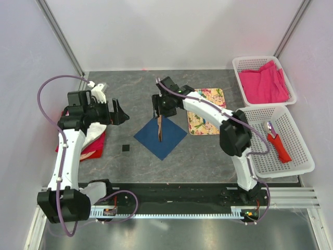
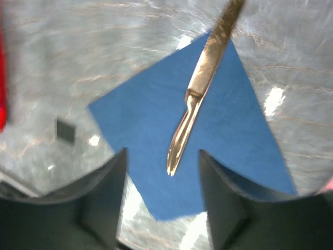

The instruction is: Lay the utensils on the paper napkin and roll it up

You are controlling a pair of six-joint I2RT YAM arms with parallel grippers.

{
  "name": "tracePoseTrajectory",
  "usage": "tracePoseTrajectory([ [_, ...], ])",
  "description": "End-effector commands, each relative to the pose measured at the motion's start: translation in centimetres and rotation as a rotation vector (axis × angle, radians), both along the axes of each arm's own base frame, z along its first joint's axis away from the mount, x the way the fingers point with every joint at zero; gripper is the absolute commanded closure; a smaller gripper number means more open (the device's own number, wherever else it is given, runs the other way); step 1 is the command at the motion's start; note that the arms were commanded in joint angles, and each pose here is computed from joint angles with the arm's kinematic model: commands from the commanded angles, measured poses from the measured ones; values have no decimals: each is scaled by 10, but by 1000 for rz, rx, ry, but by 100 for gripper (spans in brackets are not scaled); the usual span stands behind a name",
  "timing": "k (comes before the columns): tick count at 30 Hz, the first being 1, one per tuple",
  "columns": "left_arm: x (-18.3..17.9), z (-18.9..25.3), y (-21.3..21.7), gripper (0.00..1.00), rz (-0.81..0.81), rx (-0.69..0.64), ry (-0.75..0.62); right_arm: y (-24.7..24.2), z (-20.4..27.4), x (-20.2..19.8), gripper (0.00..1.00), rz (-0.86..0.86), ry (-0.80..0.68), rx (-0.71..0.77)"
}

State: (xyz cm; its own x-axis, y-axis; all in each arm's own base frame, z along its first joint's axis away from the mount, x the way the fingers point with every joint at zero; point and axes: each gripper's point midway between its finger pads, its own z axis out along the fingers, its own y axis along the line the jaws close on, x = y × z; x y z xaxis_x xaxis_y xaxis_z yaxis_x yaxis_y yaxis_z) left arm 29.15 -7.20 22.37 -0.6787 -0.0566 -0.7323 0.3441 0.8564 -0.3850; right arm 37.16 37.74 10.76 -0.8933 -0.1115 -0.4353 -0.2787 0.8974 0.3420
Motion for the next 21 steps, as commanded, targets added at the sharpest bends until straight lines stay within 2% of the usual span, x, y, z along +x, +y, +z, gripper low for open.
tracePoseTrajectory([
  [1,4,50,0,0,-28,34,-199,-31,54,-1,33,161,-191,14],
  [5,9,74,5,0,7,52,-344,-103,61,28,34,30,-251,-75],
  [8,9,80,4,0,6,56,-382,-158,51,48,35,-60,-242,-164],
  [9,10,80,3,0,-3,54,-388,-170,43,53,41,-61,-233,-191],
  [11,13,80,2,0,-4,40,-377,-197,35,66,46,-105,-219,-226],
  [17,16,76,-1,0,1,-1,-339,-230,-3,103,64,-144,-176,-323],
  [21,14,73,-1,0,5,2,-336,-234,-17,121,69,-148,-170,-338],
])
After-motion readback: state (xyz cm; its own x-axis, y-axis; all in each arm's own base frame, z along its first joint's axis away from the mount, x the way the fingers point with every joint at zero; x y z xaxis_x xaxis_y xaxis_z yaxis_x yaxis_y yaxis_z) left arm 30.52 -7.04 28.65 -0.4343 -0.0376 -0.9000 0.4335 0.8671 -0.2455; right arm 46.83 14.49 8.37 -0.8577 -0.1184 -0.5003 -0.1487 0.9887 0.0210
